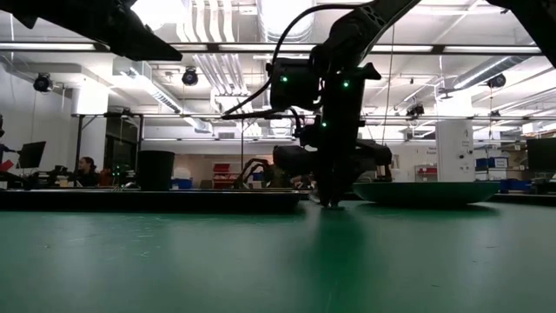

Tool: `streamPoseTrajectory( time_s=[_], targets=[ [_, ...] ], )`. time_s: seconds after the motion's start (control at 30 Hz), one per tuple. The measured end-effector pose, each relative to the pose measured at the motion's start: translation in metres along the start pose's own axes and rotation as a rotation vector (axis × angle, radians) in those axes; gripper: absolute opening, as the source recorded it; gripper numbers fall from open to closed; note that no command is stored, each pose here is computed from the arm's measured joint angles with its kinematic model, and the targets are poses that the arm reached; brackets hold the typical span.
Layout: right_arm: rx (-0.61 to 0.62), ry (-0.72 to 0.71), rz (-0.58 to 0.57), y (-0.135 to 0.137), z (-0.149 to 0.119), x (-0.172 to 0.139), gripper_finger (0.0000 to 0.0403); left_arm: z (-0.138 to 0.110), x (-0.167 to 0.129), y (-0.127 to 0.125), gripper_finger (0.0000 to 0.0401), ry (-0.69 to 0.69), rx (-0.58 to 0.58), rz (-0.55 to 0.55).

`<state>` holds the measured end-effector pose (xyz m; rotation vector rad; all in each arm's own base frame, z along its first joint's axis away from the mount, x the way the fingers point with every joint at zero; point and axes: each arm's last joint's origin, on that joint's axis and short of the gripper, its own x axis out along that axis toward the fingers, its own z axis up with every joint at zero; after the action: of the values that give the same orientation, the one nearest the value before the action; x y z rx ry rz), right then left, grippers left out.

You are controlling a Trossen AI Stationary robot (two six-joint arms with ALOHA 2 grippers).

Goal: Pick and place plate/cup/fork/spoon on tray
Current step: Put the blue spoon on the black serving tray to the right of the pink fork

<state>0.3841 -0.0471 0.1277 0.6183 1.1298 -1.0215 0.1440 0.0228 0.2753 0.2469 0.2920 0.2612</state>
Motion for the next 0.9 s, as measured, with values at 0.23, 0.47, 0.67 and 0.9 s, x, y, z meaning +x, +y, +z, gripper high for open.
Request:
streamPoseTrajectory(
  time_s=[0.23,0.47,0.67,0.9],
  targets=[
    [0.015,0.014,0.007,-0.003,0.001,-0.006,0.0017,0.000,0.000,0.000,0.0101,0.000,0.000,0.000],
    [0.027,-0.008,0.053,-0.007,0.006,-0.028,0.0011,0.001,0.000,0.000,0.0101,-0.007,-0.001,0.002],
    [0.026,-0.060,0.102,-0.013,0.010,-0.055,0.0008,0.003,0.000,0.001,0.0101,-0.031,-0.006,0.007],
    [0.048,-0.123,0.127,-0.011,0.008,-0.068,0.0008,0.003,0.000,0.001,0.0101,-0.033,-0.006,0.008]
  ],
)
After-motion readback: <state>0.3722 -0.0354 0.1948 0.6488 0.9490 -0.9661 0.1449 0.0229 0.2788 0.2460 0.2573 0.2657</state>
